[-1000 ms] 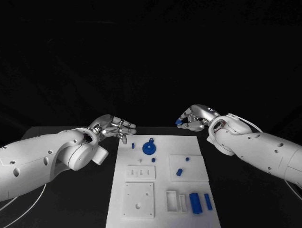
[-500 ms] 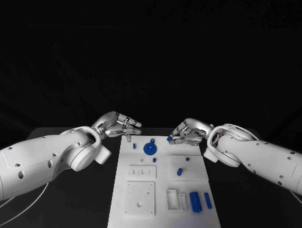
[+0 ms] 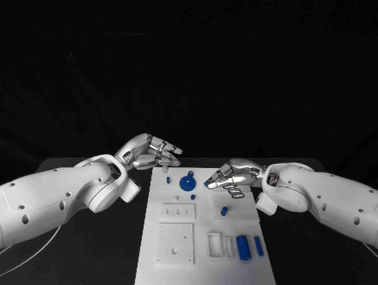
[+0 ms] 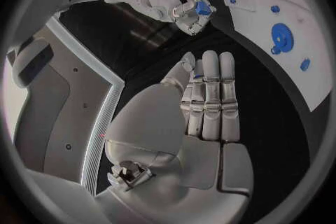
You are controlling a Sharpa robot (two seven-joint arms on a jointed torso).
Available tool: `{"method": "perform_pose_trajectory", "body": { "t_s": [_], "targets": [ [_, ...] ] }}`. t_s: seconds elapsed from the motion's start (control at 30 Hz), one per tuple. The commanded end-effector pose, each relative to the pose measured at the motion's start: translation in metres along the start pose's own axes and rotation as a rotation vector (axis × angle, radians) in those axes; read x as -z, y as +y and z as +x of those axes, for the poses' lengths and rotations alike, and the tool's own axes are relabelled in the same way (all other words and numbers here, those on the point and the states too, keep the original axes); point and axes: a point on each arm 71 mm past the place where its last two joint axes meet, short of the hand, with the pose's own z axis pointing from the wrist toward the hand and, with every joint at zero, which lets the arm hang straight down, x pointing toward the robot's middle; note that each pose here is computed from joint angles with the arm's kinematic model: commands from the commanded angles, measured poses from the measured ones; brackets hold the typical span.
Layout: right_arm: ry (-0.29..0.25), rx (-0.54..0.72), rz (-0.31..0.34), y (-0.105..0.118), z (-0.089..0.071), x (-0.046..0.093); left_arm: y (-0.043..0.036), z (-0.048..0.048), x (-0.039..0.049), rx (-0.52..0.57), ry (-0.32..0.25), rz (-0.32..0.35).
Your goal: Assemble the parts on the task board
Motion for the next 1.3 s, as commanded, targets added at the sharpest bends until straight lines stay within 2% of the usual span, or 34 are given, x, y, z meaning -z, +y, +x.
{"method": "perform_pose_trajectory", "body": {
  "t_s": [0.03, 0.23, 0.37, 0.6, 0.8, 1.13, 1.3],
  "targets": [
    [0.151, -0.228, -0.025, -0.001, 0.008, 0.004, -0.0057, 0.0073, -0.0005, -0.053, 0.058, 0.061],
    [0.221, -0.376, -0.036, -0.004, 0.007, 0.008, -0.0055, 0.0104, 0.0000, -0.057, 0.086, 0.059],
    [0.237, -0.464, -0.054, -0.005, 0.006, 0.011, -0.0046, 0.0116, 0.0000, -0.056, 0.099, 0.053],
    [0.180, -0.573, -0.056, -0.012, 0.001, 0.016, 0.0015, 0.0101, -0.0006, -0.056, 0.110, 0.017],
    [0.146, -0.599, -0.042, -0.018, -0.001, 0.018, 0.0045, 0.0104, -0.0016, -0.054, 0.116, 0.002],
    [0.141, -0.617, -0.035, -0.021, -0.001, 0.017, 0.0028, 0.0176, -0.0056, -0.034, 0.141, -0.002],
    [0.157, -0.616, -0.023, -0.021, 0.000, 0.017, 0.0035, 0.0232, -0.0070, -0.007, 0.196, -0.032]
  ]
}}
